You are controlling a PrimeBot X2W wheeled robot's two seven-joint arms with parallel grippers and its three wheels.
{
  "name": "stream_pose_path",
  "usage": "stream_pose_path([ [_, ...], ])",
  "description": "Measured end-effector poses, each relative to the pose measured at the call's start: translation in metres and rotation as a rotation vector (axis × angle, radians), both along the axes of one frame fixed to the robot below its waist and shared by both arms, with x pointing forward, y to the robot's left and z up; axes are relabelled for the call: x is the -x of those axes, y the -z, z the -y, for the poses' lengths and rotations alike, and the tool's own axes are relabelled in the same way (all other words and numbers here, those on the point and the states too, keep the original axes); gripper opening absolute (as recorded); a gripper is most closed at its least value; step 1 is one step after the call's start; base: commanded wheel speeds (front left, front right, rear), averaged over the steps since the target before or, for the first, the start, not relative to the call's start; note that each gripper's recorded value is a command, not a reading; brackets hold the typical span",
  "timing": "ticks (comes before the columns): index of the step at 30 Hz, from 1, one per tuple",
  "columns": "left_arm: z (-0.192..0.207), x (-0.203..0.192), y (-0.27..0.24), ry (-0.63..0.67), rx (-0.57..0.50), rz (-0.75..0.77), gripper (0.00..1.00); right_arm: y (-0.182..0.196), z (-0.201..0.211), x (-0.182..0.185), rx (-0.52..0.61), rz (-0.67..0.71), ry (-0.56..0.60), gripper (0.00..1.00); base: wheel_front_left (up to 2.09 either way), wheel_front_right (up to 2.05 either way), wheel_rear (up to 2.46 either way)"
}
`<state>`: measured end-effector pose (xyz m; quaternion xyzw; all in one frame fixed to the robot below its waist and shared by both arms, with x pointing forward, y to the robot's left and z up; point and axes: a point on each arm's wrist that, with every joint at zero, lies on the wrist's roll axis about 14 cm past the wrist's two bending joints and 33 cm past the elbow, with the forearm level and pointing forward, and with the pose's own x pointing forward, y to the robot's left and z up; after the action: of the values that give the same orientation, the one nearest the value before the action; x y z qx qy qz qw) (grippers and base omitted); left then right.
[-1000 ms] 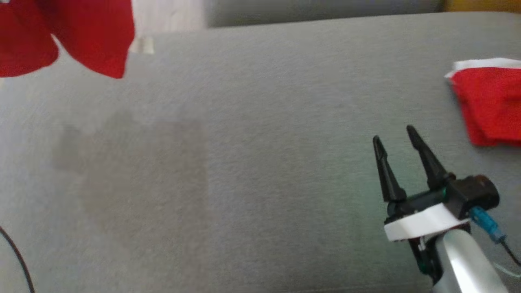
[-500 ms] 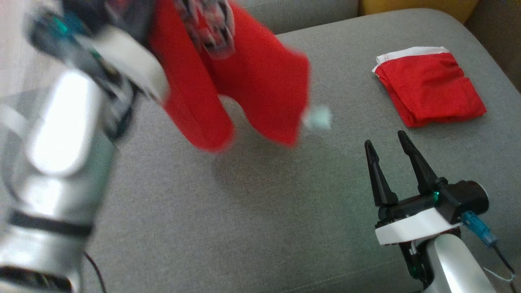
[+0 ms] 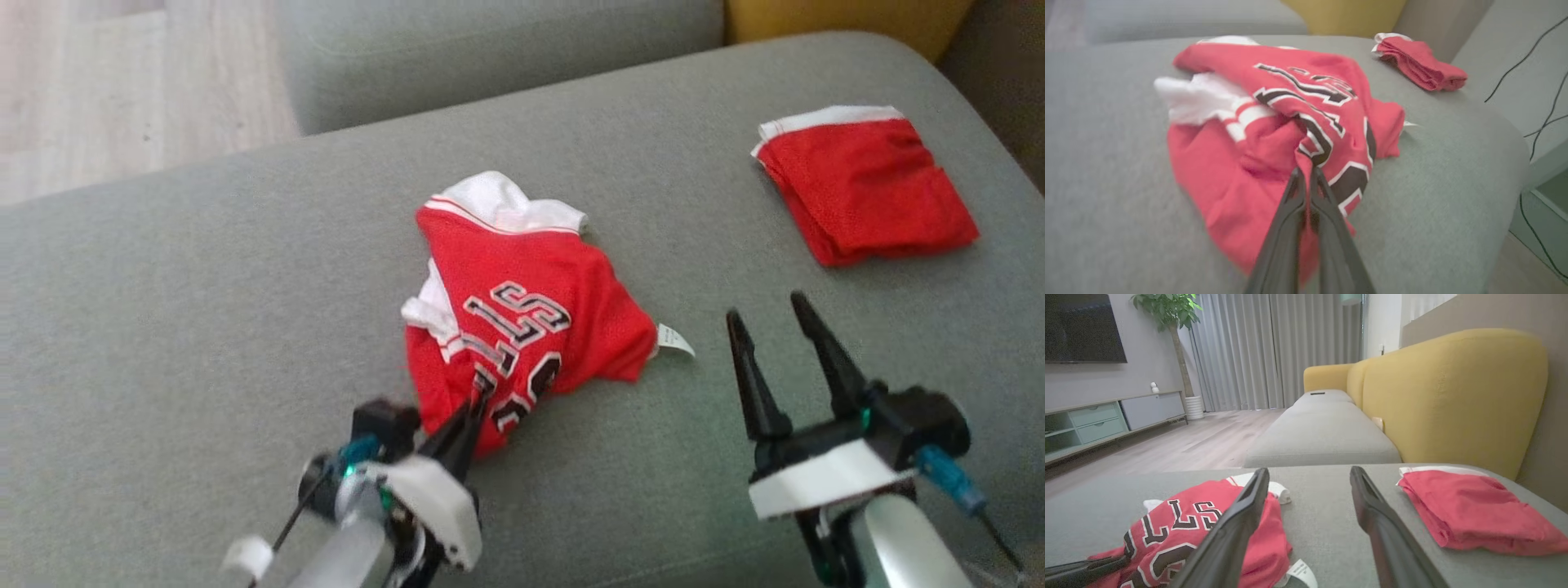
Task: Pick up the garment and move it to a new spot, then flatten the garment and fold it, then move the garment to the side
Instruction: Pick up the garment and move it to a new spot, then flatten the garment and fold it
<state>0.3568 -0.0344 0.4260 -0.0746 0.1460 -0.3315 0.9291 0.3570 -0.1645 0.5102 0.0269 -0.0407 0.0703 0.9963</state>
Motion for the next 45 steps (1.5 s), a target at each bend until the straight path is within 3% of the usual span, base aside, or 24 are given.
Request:
stream_pose_path([
  [1,-0.005,0.006,0.005,-0.024,0.011,-0.028,1.0,0.004,-0.003,0.003,-0.008,-0.011,-0.006,1.0,0.0,0.0,0.0],
  [6,-0.026,0.016,0.001,-0.151,0.045,-0.035,1.0,0.016,-0.022,0.013,-0.037,-0.048,-0.05,1.0,0.0,0.0,0.0],
  [13,-0.094,0.005,-0.061,-0.446,0.09,0.178,1.0,0.015,-0.038,0.021,-0.047,-0.045,-0.091,1.0,0.0,0.0,0.0],
  [19,-0.186,0.038,-0.07,-0.695,0.016,0.271,1.0,0.01,-0.046,0.027,-0.06,-0.026,-0.11,1.0,0.0,0.0,0.0],
  [24,-0.22,0.065,-0.078,-0.78,-0.036,0.33,1.0,0.012,-0.048,0.035,-0.064,-0.028,-0.114,1.0,0.0,0.0,0.0],
  [28,-0.219,0.086,-0.084,-0.745,-0.072,0.382,1.0,0.017,-0.049,0.045,-0.062,-0.039,-0.116,1.0,0.0,0.0,0.0],
  [34,-0.207,0.107,-0.069,-0.695,-0.064,0.334,1.0,0.024,-0.052,0.052,-0.065,-0.06,-0.124,1.0,0.0,0.0,0.0],
  [45,-0.194,0.104,-0.065,-0.646,-0.067,0.324,1.0,0.029,-0.042,0.061,-0.075,-0.072,-0.089,1.0,0.0,0.0,0.0],
])
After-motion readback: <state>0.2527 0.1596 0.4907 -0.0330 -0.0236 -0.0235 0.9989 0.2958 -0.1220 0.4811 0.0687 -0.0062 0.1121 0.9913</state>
